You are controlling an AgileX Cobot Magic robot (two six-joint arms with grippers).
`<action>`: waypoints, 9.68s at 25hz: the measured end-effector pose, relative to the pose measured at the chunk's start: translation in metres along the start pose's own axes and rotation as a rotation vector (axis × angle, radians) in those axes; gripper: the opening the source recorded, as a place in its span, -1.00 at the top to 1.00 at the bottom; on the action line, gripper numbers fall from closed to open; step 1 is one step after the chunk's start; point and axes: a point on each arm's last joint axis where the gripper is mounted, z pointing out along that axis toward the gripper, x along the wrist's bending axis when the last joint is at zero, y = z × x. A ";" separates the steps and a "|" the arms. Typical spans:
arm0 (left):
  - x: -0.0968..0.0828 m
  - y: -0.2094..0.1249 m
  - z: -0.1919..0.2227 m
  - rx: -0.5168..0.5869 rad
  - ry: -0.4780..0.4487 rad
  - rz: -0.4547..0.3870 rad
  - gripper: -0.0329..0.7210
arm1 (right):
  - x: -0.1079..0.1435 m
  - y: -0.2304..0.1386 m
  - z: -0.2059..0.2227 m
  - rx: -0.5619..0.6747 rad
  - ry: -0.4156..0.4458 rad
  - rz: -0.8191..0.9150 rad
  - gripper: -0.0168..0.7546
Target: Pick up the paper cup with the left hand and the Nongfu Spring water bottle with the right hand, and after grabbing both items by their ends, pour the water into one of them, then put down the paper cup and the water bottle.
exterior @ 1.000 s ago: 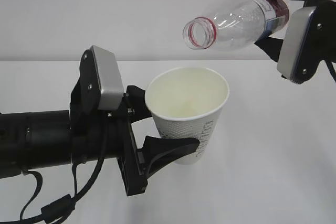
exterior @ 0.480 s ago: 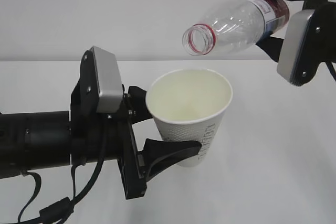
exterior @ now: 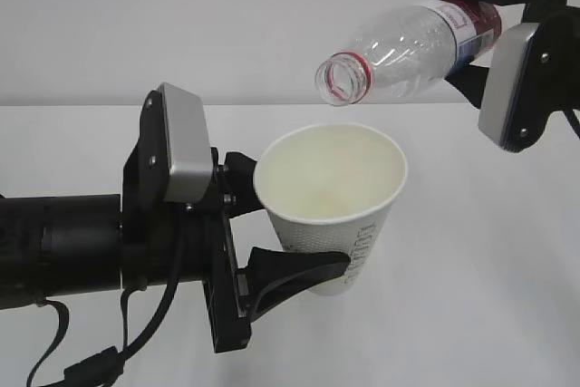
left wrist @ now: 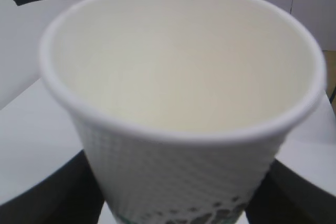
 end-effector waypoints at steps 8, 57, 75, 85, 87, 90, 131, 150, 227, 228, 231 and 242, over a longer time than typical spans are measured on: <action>0.001 -0.002 0.000 0.022 0.008 -0.008 -0.49 | 0.000 0.000 0.000 0.003 0.000 -0.025 -0.35; 0.001 -0.005 0.001 0.033 0.009 -0.045 -0.48 | 0.000 -0.001 0.000 0.006 0.002 -0.042 -0.35; 0.001 -0.005 0.001 0.033 0.009 -0.045 -0.47 | 0.000 -0.001 0.000 0.006 0.002 -0.042 -0.35; 0.001 -0.005 0.001 0.030 0.010 -0.046 -0.47 | 0.000 -0.001 0.000 0.006 0.002 -0.042 -0.35; 0.001 -0.005 0.001 0.030 0.011 -0.047 -0.47 | 0.000 -0.001 0.000 0.006 0.002 -0.042 -0.35; 0.002 -0.005 0.001 0.029 0.014 -0.050 -0.47 | 0.000 -0.001 0.000 0.006 0.002 -0.042 -0.35; 0.003 -0.004 0.001 0.016 0.025 -0.062 -0.46 | 0.000 -0.001 0.000 0.006 0.002 -0.044 -0.35; 0.003 -0.004 0.001 0.016 0.025 -0.062 -0.46 | 0.000 -0.001 0.000 0.006 0.002 -0.046 -0.35; 0.002 -0.003 0.001 0.007 0.022 -0.063 -0.46 | 0.000 -0.001 0.000 0.006 0.002 -0.065 -0.35; 0.002 -0.003 0.001 0.007 0.022 -0.063 -0.46 | 0.000 -0.001 0.000 0.006 0.002 -0.065 -0.35; 0.002 -0.003 0.001 0.007 0.022 -0.063 -0.46 | 0.000 -0.001 0.000 0.006 0.002 -0.065 -0.35; 0.002 -0.004 0.001 0.009 0.021 -0.064 -0.46 | 0.000 -0.001 0.000 0.006 0.002 -0.065 -0.35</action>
